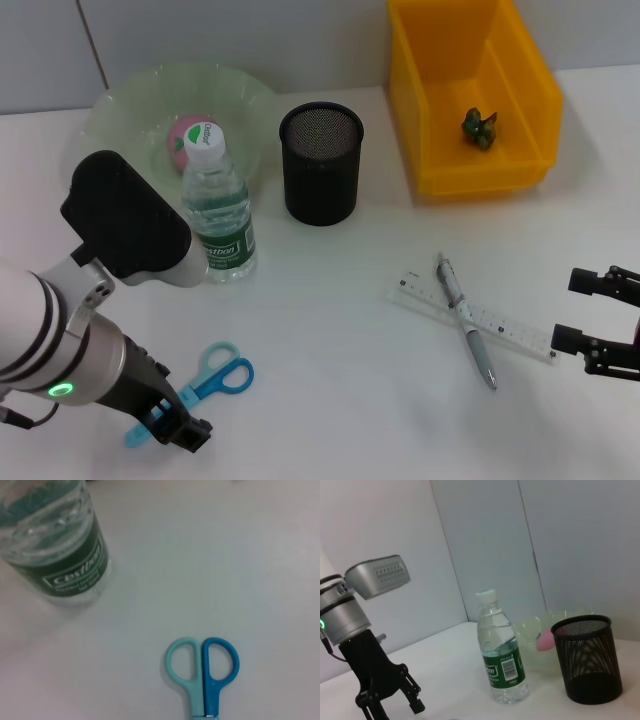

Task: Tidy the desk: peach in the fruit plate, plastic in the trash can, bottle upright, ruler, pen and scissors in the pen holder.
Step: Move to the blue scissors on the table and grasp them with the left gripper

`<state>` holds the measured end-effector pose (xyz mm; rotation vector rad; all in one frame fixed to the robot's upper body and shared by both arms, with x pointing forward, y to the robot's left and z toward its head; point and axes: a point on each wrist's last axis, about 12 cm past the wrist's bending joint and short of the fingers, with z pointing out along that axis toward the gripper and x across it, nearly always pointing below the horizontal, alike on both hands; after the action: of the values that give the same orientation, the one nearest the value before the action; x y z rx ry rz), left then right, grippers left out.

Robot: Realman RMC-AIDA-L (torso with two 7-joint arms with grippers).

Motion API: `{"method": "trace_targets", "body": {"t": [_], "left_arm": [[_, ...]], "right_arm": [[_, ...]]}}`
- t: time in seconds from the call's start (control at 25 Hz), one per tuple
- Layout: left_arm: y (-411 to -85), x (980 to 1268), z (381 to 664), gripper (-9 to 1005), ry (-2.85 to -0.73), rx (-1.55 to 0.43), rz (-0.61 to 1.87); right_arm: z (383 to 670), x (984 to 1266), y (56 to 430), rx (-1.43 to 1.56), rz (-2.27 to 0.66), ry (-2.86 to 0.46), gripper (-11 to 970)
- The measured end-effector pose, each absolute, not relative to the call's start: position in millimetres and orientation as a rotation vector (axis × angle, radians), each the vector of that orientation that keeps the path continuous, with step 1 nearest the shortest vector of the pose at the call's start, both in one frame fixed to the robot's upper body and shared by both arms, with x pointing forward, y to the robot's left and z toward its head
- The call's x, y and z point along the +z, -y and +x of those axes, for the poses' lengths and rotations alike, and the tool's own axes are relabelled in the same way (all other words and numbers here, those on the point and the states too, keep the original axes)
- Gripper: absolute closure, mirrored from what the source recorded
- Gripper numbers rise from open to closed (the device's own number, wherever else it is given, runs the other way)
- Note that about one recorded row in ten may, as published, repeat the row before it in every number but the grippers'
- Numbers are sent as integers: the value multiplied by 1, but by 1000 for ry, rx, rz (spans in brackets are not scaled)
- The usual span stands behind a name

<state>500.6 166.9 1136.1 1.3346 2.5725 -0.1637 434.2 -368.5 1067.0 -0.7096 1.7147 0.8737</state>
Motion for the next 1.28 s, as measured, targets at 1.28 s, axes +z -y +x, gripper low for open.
{"method": "trace_targets", "body": {"t": [1.28], "left_arm": [[-158, 1123, 515, 212, -2591, -91, 1407]], "right_arm": [[433, 1066, 369, 874, -710, -1722, 184]]}}
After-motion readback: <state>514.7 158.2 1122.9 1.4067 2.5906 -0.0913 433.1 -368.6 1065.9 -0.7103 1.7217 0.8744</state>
